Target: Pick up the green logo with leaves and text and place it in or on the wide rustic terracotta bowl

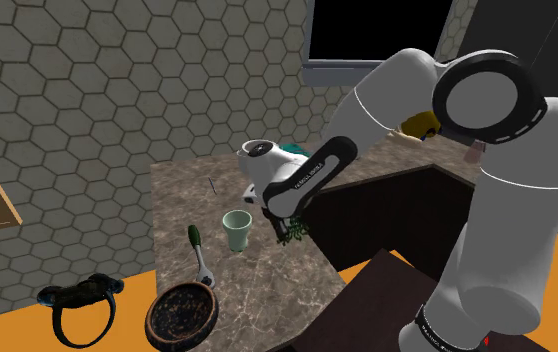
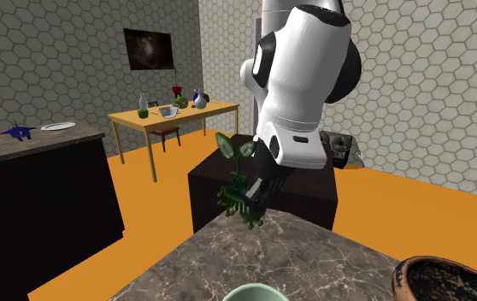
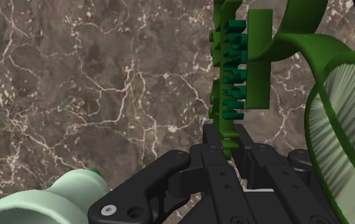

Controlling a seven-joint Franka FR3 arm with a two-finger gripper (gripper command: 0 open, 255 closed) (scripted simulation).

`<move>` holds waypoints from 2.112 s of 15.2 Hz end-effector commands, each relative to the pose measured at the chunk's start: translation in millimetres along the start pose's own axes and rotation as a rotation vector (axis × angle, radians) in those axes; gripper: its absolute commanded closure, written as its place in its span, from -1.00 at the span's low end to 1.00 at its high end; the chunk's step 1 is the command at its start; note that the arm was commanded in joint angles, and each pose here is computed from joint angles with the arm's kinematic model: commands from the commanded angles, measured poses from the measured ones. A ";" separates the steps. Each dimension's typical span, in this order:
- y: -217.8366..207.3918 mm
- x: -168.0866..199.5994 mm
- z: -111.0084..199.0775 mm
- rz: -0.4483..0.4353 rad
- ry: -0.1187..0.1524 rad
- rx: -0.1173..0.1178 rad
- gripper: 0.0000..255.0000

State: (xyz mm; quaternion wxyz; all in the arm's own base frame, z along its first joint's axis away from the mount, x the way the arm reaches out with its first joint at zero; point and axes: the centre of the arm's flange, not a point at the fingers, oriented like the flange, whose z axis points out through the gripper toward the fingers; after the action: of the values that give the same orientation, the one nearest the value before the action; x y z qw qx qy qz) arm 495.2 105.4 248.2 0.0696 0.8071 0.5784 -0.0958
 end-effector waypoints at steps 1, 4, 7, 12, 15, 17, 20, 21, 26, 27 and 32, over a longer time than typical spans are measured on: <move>0.2 -1.3 -10.5 0.000 0.000 0.000 1.00; 0.3 -5.1 -25.9 0.000 0.000 0.000 1.00; 0.3 -8.8 -41.3 0.000 0.000 0.000 1.00; -2.7 -0.5 -61.2 0.000 0.000 0.000 1.00; -11.9 37.7 -66.3 0.000 0.000 0.000 1.00; -18.1 63.1 -69.8 0.000 0.000 0.000 1.00; -27.2 101.3 -74.9 0.000 0.000 0.000 1.00; -30.3 114.0 -76.7 0.000 0.000 0.000 1.00; -45.6 177.6 -85.2 0.000 0.000 0.000 1.00; -48.7 190.4 -87.0 0.000 0.000 0.000 1.00; -64.0 254.0 -95.6 0.000 0.000 0.000 1.00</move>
State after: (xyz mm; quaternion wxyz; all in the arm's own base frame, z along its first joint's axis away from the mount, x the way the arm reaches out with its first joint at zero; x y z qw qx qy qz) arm 521.0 366.6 282.9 0.0693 0.8068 0.5788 -0.0961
